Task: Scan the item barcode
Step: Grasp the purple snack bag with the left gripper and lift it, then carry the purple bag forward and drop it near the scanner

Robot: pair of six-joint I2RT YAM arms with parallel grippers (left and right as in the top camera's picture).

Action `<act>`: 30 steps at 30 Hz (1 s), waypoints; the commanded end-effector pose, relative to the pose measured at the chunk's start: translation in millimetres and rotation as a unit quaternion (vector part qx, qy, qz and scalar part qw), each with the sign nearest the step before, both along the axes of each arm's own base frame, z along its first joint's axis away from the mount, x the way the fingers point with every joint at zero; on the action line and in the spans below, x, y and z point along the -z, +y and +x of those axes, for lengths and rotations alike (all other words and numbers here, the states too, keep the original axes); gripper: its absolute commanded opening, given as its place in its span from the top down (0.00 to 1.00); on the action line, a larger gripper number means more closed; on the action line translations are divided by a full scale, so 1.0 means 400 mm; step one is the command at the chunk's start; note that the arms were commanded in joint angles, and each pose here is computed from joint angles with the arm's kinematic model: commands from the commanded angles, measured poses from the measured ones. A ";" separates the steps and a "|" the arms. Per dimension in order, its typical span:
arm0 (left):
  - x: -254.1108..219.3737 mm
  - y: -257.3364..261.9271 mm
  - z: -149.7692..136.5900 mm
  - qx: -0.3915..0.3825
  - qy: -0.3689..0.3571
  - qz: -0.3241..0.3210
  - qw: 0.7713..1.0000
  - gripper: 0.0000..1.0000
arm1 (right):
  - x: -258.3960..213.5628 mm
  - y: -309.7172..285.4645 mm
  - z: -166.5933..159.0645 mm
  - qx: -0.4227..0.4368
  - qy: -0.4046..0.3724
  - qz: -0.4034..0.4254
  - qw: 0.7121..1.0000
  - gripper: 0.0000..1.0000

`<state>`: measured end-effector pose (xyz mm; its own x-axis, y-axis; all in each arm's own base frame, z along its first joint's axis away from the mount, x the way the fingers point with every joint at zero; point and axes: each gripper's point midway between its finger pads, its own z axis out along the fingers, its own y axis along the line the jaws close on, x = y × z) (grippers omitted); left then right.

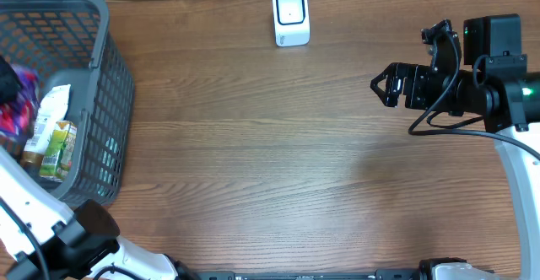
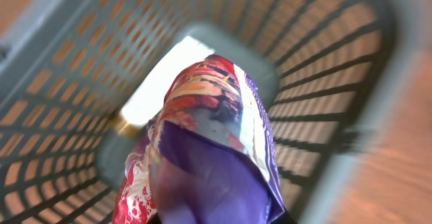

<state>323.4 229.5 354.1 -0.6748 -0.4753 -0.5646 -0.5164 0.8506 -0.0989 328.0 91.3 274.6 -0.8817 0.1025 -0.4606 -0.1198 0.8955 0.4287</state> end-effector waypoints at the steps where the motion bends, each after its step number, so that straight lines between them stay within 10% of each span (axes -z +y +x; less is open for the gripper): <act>1: -0.148 -0.164 0.027 0.098 -0.115 -0.047 0.987 0.96 | -0.014 0.008 0.002 -0.006 -0.010 0.004 1.000 0.00; 10: -0.140 -0.570 0.096 0.296 -0.084 -0.071 0.949 0.96 | -0.014 0.008 0.001 -0.006 -0.009 0.004 1.000 0.00; 30: 0.584 -0.993 0.221 0.319 0.258 0.041 0.911 0.96 | -0.004 -0.006 -0.002 0.002 -0.003 -0.012 1.000 0.00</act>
